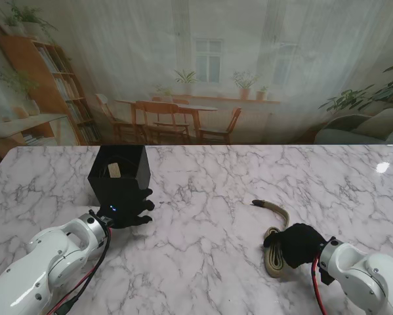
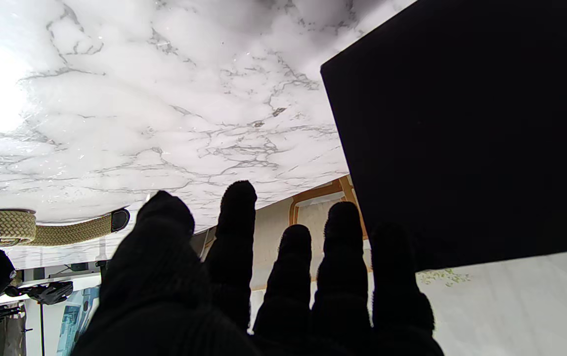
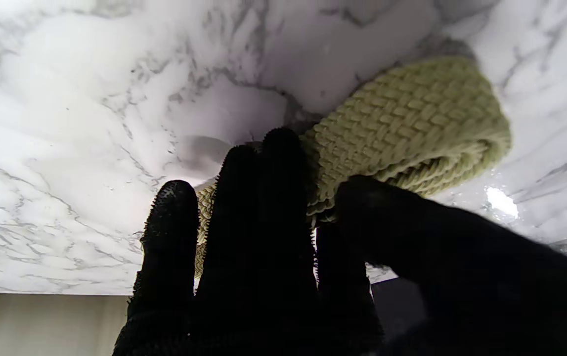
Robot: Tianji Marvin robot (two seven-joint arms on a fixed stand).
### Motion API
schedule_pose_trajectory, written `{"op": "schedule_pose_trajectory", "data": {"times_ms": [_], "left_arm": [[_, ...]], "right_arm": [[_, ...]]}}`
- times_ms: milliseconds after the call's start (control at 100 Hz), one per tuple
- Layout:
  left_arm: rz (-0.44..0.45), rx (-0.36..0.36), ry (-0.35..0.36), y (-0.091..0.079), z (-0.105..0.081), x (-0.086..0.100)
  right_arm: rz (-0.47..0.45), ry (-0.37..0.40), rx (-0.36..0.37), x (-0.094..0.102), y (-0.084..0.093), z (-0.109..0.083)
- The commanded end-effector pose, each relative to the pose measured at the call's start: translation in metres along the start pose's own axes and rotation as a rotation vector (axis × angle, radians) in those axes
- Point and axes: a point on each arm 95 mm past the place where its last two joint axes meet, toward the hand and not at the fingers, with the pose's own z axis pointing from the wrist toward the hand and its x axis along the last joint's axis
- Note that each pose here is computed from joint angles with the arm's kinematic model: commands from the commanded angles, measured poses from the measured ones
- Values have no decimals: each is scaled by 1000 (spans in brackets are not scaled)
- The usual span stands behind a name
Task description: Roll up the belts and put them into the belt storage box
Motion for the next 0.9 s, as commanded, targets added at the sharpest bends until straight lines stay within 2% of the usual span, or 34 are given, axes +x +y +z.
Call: {"op": "schedule_pose_trajectory", "data": {"times_ms": [0,120,240,470,680,890], "left_arm": [[-3,-15,3,2,1,1],[-3,-16,3,2,1,2],[-2,-17,2,2,1,2],[-1,-19,2,2,1,2],[-2,-20,3,2,2,2],[-4,-20,4,2,2,2]], "right_arm": [[-20,-14,21,0,-5,-2],[-83,-29,18,-1,-7,-1],[-102,-30,-16,-1,-10,3],[-93,-54,-81,2,-20,11],[-93,-68,-96,5,-20,10],[-65,-82,-80,7,-19,9]]}}
